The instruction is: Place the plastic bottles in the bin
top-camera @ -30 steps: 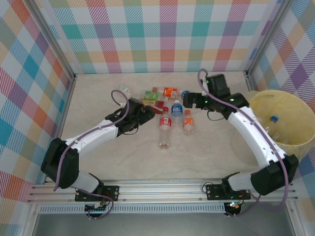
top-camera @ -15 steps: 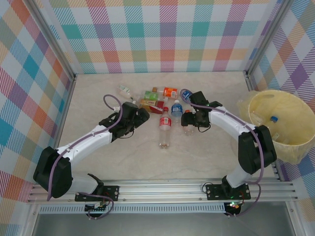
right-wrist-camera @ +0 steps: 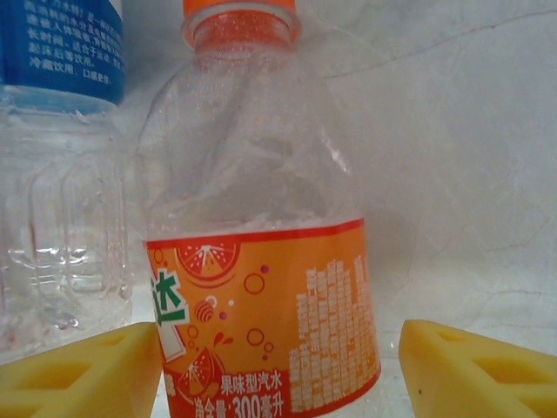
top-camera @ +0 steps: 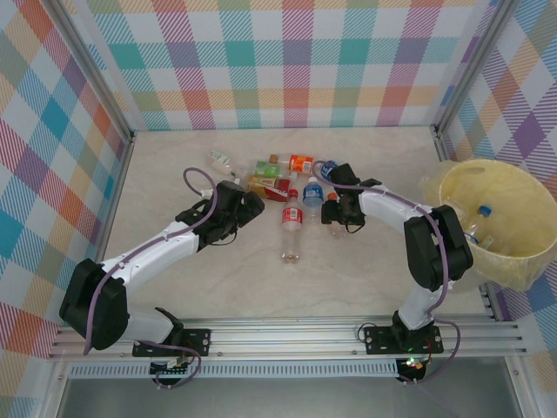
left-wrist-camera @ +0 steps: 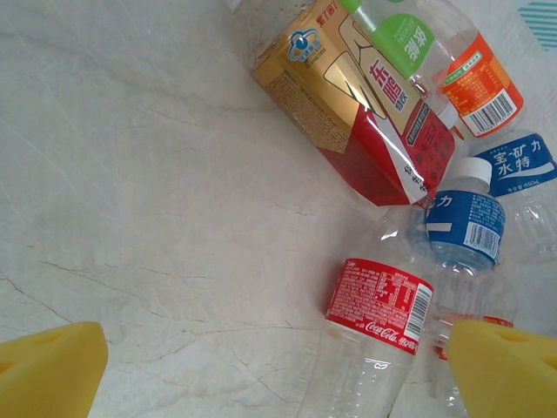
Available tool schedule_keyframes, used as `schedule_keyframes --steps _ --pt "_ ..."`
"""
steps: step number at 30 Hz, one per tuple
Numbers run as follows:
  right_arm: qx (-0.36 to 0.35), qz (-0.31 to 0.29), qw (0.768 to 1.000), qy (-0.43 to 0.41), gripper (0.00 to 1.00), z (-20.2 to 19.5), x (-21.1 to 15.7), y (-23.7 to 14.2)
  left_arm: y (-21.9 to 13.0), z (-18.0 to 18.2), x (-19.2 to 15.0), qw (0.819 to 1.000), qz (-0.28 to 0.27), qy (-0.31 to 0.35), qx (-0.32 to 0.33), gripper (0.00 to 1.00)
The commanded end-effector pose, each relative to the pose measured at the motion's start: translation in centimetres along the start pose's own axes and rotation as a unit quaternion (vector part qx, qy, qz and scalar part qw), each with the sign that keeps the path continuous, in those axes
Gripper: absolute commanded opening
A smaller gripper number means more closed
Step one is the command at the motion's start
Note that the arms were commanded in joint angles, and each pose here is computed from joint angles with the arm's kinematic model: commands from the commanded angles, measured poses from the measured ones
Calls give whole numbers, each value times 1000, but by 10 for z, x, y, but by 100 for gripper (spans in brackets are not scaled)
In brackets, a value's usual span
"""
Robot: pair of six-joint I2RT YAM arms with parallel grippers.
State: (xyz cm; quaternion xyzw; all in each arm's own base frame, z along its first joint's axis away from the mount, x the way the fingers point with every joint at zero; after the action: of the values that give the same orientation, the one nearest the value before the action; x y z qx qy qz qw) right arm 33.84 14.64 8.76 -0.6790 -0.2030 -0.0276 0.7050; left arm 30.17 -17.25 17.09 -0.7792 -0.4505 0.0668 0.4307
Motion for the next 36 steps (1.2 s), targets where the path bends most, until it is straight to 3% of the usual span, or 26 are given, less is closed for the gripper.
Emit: schedule_keyframes --steps 1,10,17,27,36 --pt "4 2 1000 -13 73 0 7 10 3 2 4 1000 -2 -7 12 100" --pt "-11 0 999 -39 72 -9 20 28 4 3 4 1000 -1 -4 14 100" --pt "-12 -22 998 -60 62 -10 24 17 10 -2 -1 1000 15 7 6 100" --pt "-17 -103 993 -54 54 -14 34 -44 19 -8 -6 999 36 8 0 100" --pt "-4 -237 971 -40 49 -17 47 -137 20 -27 -12 997 62 30 -46 100"
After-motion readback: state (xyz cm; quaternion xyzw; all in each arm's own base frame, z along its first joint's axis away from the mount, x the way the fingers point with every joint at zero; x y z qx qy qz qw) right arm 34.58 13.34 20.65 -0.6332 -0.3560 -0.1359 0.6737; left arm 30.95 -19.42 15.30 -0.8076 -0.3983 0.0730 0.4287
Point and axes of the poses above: each hand's point on the last joint's axis, 136 mm out from that joint toward the fingers, its own y axis out along the fingers, its own z axis along the line the jaws close on, x = y × z, the point moved 4 cm from there along -y, back along the fingers, and after that the axes turned 14 degrees about -y, right-handed, at the moved point
